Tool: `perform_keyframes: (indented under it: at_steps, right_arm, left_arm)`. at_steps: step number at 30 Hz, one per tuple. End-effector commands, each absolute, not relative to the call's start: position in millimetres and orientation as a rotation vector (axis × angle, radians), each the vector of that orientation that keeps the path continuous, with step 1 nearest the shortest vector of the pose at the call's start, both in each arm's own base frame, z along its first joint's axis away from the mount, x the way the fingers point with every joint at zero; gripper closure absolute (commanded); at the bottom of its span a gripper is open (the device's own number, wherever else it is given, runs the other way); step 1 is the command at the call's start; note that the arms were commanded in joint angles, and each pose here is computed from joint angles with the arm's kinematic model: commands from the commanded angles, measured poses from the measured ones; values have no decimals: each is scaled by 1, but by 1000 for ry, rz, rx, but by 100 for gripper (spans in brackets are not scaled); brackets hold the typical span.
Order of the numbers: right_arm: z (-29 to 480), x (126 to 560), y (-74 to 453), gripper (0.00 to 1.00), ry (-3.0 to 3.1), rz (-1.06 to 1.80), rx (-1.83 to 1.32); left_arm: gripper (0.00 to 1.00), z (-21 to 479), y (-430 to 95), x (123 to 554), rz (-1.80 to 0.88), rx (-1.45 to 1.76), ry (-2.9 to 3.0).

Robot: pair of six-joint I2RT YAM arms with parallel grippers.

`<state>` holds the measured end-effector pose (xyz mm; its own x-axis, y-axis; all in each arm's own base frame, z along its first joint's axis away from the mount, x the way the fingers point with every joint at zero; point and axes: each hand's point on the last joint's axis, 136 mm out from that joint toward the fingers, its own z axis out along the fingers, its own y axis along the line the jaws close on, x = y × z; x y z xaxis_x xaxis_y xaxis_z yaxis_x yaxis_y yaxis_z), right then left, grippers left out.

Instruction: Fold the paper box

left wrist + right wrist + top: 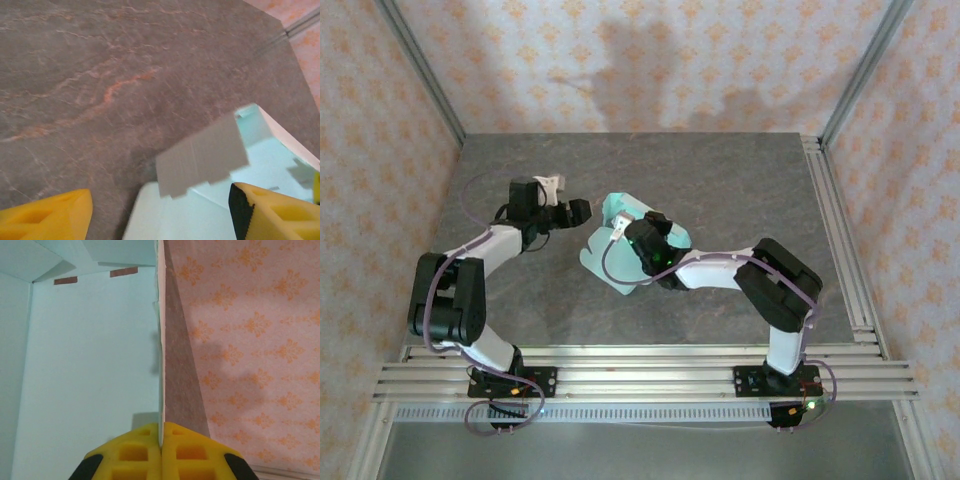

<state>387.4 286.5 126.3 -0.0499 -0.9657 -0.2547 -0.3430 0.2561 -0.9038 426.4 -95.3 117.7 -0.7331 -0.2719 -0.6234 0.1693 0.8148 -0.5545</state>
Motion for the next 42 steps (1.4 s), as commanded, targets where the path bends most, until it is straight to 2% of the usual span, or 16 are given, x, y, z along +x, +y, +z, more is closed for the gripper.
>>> perform_keyframes:
  at_steps: [1, 8, 30, 42]
  right_arm:
    - [120, 386, 290, 100, 1552, -786, -1285]
    - [121, 389, 290, 100, 1546, -780, -1292]
    - [122, 397, 295, 100, 1496, -839, -1343]
    - [123, 399, 296, 100, 1500, -845, -1344]
  left_arm:
    - [27, 105, -87, 445, -739, -80, 2282]
    - [31, 96, -100, 458, -825, -23, 2308]
    - [31, 84, -130, 419, -883, 113, 2373]
    - [31, 83, -143, 411, -905, 153, 2381]
